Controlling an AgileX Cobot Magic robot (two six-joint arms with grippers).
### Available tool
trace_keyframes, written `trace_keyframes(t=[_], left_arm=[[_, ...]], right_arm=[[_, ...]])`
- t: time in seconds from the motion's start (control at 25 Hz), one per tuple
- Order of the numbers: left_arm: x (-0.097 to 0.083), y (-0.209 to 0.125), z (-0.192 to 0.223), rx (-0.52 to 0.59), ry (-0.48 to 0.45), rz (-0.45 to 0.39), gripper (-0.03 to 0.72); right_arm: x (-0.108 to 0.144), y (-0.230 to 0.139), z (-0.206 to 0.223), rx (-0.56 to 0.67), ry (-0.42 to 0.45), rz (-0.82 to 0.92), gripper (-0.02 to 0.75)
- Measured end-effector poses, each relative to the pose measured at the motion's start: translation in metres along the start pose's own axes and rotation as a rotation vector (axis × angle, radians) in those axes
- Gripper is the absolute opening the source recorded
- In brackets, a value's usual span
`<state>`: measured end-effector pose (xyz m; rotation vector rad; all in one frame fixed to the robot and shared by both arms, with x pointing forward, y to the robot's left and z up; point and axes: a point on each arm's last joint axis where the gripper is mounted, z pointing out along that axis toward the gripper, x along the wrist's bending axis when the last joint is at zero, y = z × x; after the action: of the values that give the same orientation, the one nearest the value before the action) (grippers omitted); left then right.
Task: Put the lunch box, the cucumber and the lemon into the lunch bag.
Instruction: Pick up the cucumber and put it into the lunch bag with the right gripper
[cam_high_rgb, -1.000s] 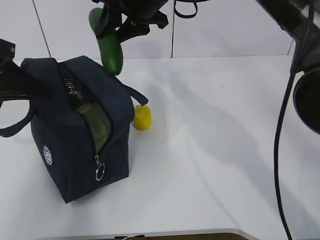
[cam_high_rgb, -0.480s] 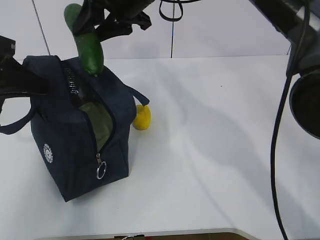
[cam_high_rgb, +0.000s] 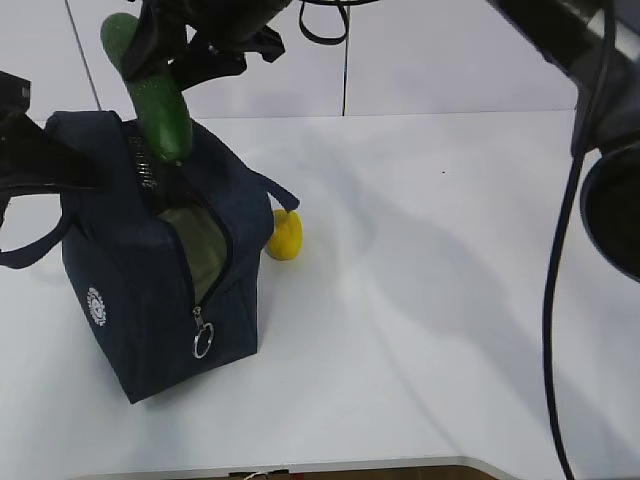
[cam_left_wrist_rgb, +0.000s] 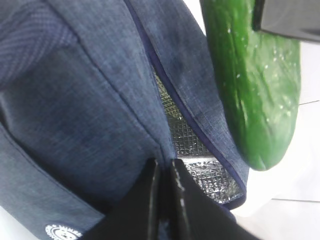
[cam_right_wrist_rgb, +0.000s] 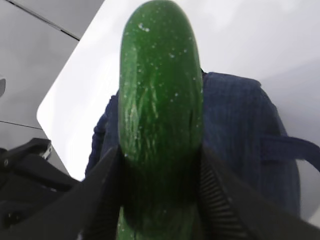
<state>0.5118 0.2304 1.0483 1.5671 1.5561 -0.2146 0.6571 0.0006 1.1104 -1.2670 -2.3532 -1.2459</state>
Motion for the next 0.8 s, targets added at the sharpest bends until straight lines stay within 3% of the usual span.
trace_keyframes(t=[0.36,0.8], left_arm=[[0.0,0.0,0.0,0.0,0.0,0.0,-0.01],[0.0,0.0,0.0,0.0,0.0,0.002,-0.01]], right_arm=[[0.007,-0.017,-0.02,0.089,-0.072,-0.023,0.344],[0.016,-0.055,0.025,0.271,-0.118,-0.057,0.344]])
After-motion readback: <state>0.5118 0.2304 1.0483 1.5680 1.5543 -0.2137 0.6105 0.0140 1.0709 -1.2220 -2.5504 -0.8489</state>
